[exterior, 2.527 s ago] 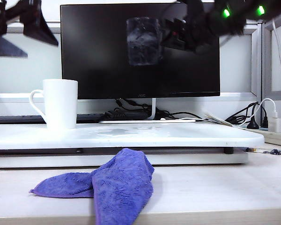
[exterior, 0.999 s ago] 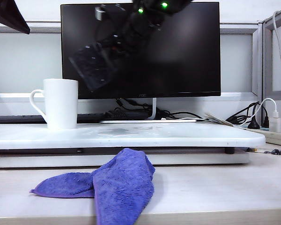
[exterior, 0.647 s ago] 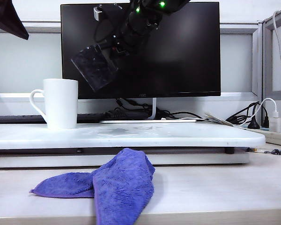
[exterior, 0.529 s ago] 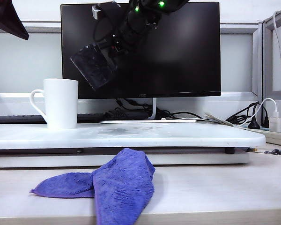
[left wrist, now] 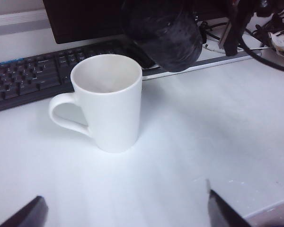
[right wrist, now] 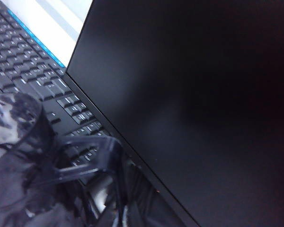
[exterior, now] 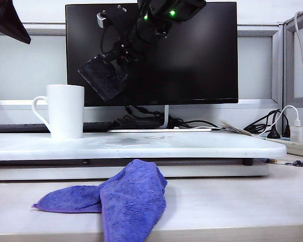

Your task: Carefully pick up the black cup and pour some water from the black cup into the white cup.

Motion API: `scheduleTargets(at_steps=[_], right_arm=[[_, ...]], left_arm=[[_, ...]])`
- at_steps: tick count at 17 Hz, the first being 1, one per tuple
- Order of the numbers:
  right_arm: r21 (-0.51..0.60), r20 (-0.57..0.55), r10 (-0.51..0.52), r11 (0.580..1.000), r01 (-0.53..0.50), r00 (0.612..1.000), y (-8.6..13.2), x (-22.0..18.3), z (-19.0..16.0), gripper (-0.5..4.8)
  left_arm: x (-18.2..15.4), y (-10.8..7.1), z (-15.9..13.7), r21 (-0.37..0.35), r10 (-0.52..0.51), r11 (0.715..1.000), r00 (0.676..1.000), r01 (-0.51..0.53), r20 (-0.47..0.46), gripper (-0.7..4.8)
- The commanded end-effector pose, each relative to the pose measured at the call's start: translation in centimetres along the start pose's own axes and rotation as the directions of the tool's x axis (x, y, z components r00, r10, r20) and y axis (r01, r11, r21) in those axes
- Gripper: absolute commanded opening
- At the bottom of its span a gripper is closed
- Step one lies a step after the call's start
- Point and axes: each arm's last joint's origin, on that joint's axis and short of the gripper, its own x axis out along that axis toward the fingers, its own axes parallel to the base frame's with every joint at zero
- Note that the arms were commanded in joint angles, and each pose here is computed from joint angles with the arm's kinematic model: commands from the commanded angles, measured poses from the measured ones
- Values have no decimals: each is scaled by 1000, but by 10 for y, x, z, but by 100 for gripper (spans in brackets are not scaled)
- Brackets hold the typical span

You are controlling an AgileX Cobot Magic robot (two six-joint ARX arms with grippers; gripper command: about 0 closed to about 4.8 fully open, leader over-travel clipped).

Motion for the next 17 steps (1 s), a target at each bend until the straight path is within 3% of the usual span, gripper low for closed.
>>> scheduleTargets(at_steps=[1,17], right_arm=[[-34,63,-57,998,59,996,-8,-4,12,-5],[-223,102,-67,971,88,993,10,-6,27,-6]], left_arm=[[-1,0,2,3,-1,1000,1000,1,12,479],[-1,0,1,3,0,1000,1000,0,10,479]])
